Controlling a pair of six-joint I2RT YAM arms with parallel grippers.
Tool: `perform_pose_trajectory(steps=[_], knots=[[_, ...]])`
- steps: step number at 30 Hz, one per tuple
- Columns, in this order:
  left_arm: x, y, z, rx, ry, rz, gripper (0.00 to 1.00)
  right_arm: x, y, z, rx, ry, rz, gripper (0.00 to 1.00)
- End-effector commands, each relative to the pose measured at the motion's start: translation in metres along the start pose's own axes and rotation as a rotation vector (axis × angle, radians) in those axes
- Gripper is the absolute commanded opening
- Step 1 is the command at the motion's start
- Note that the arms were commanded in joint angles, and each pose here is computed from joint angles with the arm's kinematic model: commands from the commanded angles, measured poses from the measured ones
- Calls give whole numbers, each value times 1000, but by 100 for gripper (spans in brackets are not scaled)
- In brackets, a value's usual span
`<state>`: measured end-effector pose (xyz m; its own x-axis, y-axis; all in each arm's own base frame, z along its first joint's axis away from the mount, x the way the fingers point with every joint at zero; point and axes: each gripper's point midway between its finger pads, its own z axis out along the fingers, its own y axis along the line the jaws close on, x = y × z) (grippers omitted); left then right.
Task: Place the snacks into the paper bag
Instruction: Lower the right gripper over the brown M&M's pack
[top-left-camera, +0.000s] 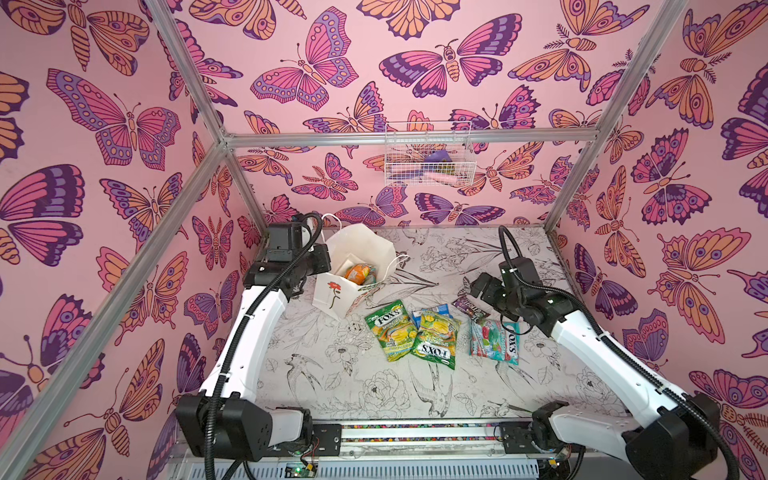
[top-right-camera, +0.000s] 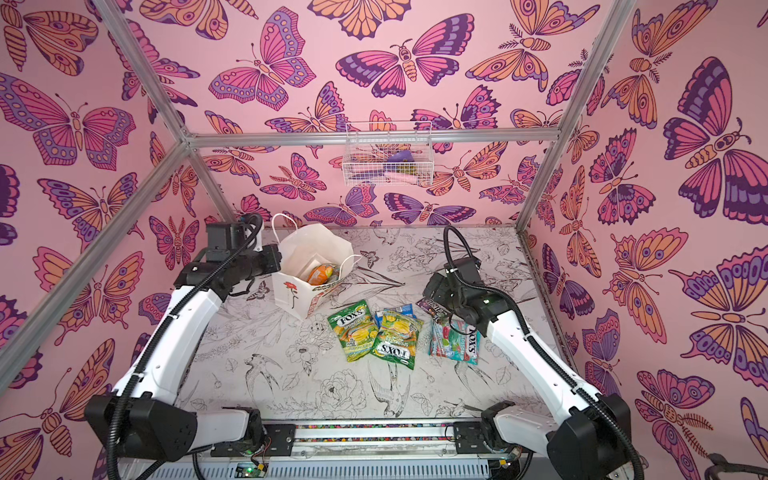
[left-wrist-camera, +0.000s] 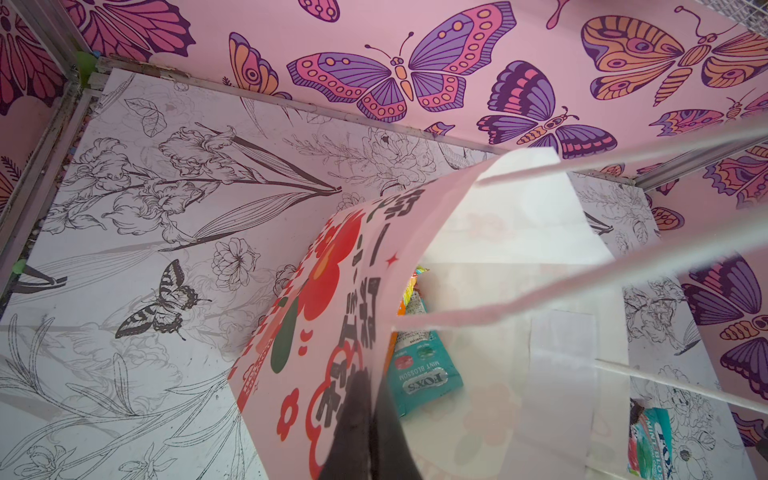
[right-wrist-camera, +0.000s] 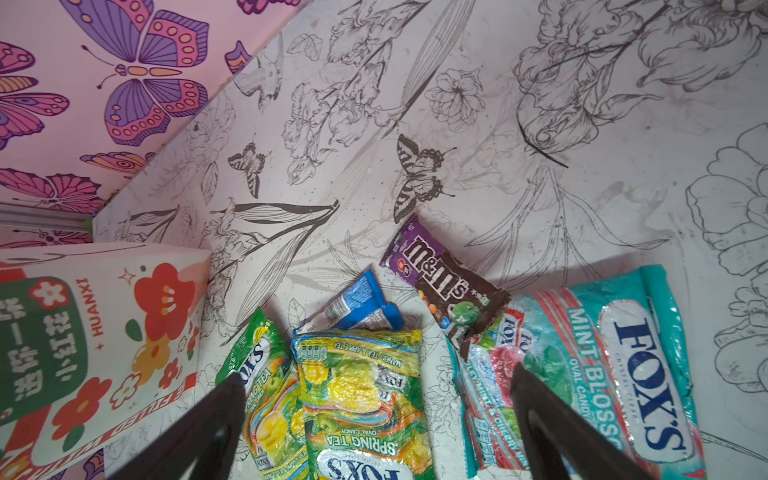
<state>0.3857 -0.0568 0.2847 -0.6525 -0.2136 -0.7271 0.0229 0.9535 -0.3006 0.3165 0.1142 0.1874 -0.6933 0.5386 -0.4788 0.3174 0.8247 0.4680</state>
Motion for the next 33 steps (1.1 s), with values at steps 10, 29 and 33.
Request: perform_pose_trajectory(steps=[10, 29, 33], knots=[[-7, -1, -7, 8, -43, 3, 0, 17, -29, 33, 30, 80, 102, 93], [-8, 0, -7, 4, -44, 4, 0, 33, -54, 70, 91, 207, 144, 92], [-8, 0, -8, 4, -46, 4, 0, 35, -58, 75, 99, 222, 148, 92]])
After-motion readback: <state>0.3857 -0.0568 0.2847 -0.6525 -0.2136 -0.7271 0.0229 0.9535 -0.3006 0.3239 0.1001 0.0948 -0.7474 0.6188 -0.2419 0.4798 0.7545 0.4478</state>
